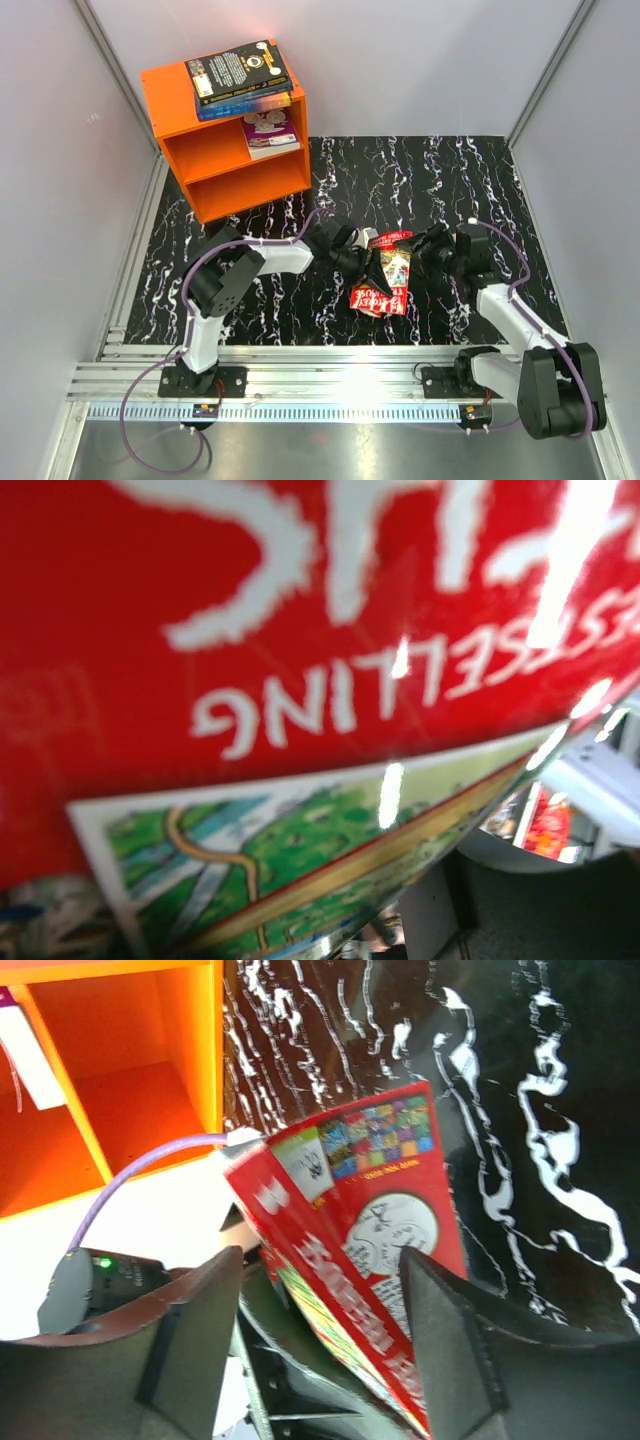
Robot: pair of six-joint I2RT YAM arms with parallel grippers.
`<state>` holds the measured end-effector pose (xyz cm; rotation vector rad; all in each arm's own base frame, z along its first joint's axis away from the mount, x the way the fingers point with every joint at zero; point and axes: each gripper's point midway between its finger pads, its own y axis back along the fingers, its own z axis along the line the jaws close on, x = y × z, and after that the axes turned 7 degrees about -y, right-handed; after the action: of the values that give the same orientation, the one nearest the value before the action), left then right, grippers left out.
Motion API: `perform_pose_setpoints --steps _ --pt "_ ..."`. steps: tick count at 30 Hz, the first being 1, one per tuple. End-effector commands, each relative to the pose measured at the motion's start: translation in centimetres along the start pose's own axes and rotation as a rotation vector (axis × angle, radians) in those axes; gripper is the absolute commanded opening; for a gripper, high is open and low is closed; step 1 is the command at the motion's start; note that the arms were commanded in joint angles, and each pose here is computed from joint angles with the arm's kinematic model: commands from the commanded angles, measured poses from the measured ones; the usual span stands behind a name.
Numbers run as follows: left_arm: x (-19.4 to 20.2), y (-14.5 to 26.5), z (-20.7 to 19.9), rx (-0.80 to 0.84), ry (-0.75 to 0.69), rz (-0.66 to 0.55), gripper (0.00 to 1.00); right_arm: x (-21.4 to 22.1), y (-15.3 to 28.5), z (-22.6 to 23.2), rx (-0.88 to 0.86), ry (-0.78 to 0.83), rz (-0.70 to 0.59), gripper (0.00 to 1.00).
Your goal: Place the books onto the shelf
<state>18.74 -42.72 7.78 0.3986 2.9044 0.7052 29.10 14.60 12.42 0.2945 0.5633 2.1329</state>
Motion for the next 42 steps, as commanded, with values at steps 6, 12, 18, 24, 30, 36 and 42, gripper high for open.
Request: perform_pose_setpoints --steps 6,12,18,24,30,36,42 --pt "-3.9 0.9 -5.8 0.093 0.048 -0.159 0.62 3.8 3.5 2.6 -0.102 0.024 0.128 0.25" --pt "-4.1 2.2 -8.4 0.107 0.038 -0.215 0.99 4.3 5.3 5.1 -0.151 0.061 0.139 0.00" --pt "-4.5 8.3 -6.3 0.066 0.138 -0.388 0.99 3.8 8.6 12.1 -0.195 0.165 0.112 0.00" --pt "-4.0 18.8 -4.4 -0.090 0.260 -0.722 0.99 2.0 10.5 15.8 -0.136 0.201 0.014 0.00" --pt "-4.4 27.3 -9.4 -0.263 0.252 -1.135 0.99 0.2 10.1 16.8 -0.080 0.150 -0.060 0.00" --pt "-4.0 28.4 -16.7 0.044 0.363 -1.211 0.99 -1.9 10.1 20.7 -0.181 0.088 -0.159 0.00" --pt "-3.8 28.1 -18.9 0.205 0.538 -1.149 0.99 -3.7 9.2 23.3 -0.243 0.044 -0.212 0.00"
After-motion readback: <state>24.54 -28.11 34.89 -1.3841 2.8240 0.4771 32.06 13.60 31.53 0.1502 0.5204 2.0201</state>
